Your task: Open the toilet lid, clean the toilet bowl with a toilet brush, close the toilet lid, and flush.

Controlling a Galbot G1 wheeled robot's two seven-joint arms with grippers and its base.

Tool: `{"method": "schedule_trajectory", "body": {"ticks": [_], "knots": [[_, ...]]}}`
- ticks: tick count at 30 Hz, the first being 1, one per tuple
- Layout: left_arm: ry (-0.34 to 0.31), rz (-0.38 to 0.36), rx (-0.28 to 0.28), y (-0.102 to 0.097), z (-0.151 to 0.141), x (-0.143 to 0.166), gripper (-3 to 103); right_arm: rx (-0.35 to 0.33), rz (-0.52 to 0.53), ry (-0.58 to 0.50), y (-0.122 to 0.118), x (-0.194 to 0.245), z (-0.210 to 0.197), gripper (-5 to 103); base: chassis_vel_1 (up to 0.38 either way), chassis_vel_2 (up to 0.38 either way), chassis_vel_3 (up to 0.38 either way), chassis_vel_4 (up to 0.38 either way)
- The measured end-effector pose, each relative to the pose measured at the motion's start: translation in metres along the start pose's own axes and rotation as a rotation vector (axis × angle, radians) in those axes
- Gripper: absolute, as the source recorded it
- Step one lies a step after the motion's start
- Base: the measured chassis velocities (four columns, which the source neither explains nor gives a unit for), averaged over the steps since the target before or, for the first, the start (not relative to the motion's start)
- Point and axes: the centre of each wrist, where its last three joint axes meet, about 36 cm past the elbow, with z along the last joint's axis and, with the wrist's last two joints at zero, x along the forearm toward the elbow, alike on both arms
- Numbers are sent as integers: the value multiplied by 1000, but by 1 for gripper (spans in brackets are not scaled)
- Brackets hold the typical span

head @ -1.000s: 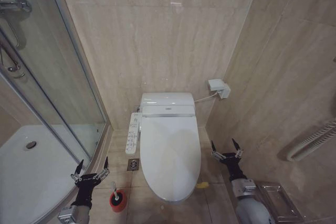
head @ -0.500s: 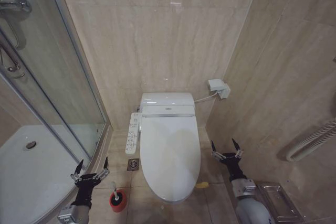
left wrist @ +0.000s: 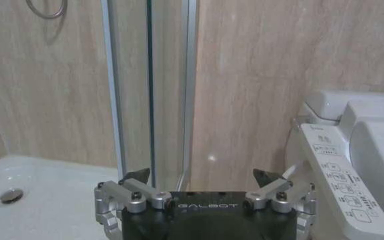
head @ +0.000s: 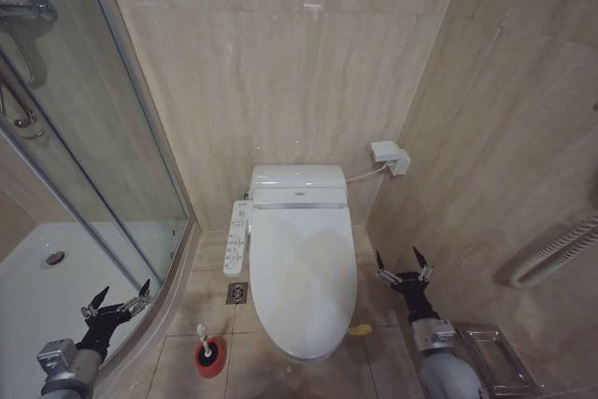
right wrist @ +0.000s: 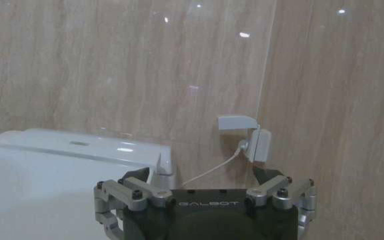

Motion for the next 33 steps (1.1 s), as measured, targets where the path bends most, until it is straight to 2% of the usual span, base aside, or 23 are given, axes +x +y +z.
{"method": "schedule_trajectory", "body": {"ticks": [5, 7, 8, 9, 12, 13, 15, 19, 21, 28, 29, 33], "knots": [[-20, 10, 7, -2, -2, -3, 100, 0, 0, 0, 0, 0, 0, 100, 0, 0, 0, 0], [-96, 42, 19, -13, -6, -11, 100, 0, 0, 0, 0, 0, 0, 100, 0, 0, 0, 0], [-164, 71, 31, -23, -10, -17, 100, 0, 0, 0, 0, 0, 0, 100, 0, 0, 0, 0], [-164, 71, 31, -23, -10, -17, 100, 0, 0, 0, 0, 0, 0, 100, 0, 0, 0, 0], [-348, 147, 66, -50, -23, -33, 100, 0, 0, 0, 0, 0, 0, 100, 0, 0, 0, 0], [-348, 147, 66, -50, -23, -33, 100, 0, 0, 0, 0, 0, 0, 100, 0, 0, 0, 0], [-418, 175, 80, -60, -29, -39, 100, 0, 0, 0, 0, 0, 0, 100, 0, 0, 0, 0], [-422, 183, 57, -58, -37, -56, 100, 0, 0, 0, 0, 0, 0, 100, 0, 0, 0, 0], [-413, 175, 54, -57, -37, -58, 103, 0, 0, 0, 0, 0, 0, 100, 0, 0, 0, 0], [-409, 137, 28, -43, -41, -63, 103, 0, 0, 0, 0, 0, 0, 100, 0, 0, 0, 0], [-410, 138, 25, -41, -43, -64, 94, 0, 0, 0, 0, 0, 0, 100, 0, 0, 0, 0], [-407, 142, 22, -38, -47, -71, 94, 0, 0, 0, 0, 0, 0, 100, 0, 0, 0, 0]]}}
